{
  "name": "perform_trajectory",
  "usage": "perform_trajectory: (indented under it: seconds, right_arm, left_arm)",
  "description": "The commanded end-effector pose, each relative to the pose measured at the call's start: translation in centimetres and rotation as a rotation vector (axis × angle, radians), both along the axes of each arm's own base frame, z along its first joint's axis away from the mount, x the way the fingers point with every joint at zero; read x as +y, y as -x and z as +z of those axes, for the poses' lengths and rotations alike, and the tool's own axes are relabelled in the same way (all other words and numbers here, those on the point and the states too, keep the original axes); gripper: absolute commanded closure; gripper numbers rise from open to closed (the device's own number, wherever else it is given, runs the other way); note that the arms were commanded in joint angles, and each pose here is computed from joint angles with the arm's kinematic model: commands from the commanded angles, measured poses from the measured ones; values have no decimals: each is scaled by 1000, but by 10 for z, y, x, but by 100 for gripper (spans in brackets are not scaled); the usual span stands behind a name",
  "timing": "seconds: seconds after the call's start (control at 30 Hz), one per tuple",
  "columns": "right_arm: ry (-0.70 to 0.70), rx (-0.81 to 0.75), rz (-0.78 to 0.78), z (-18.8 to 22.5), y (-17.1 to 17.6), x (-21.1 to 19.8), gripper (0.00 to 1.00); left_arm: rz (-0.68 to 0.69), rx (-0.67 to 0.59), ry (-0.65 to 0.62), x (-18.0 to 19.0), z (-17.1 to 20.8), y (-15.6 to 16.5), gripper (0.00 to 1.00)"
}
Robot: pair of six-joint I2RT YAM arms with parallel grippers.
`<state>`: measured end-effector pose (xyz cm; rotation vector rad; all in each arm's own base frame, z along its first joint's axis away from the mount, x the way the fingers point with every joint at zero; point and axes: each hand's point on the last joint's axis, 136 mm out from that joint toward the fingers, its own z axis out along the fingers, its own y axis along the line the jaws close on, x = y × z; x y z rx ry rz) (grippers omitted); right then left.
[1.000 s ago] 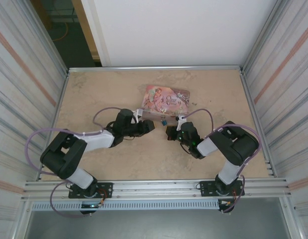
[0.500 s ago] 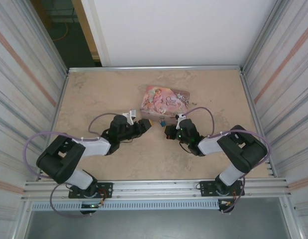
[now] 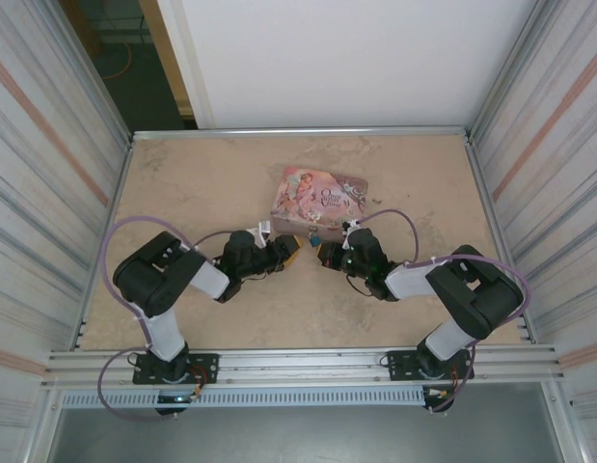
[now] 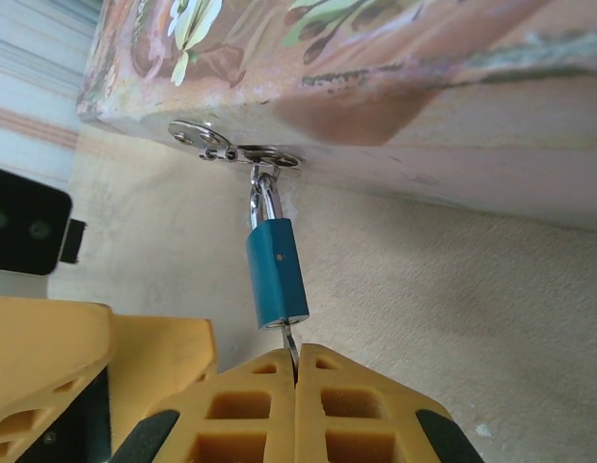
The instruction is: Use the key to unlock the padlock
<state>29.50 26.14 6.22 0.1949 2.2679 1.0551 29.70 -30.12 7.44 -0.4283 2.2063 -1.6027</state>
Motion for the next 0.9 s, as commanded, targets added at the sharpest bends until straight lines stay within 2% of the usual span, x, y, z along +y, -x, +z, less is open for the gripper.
perform_trajectory:
  seconds: [0.0,0.87]
  right_arm:
    - [-62,17,2,15,-3,7,100]
    - [-86,42,1,16,-4,9,100]
  left_arm:
    - [-11,-38,104,-13,23,-7,53]
    - [-17,10,160,-34,5,-26,59]
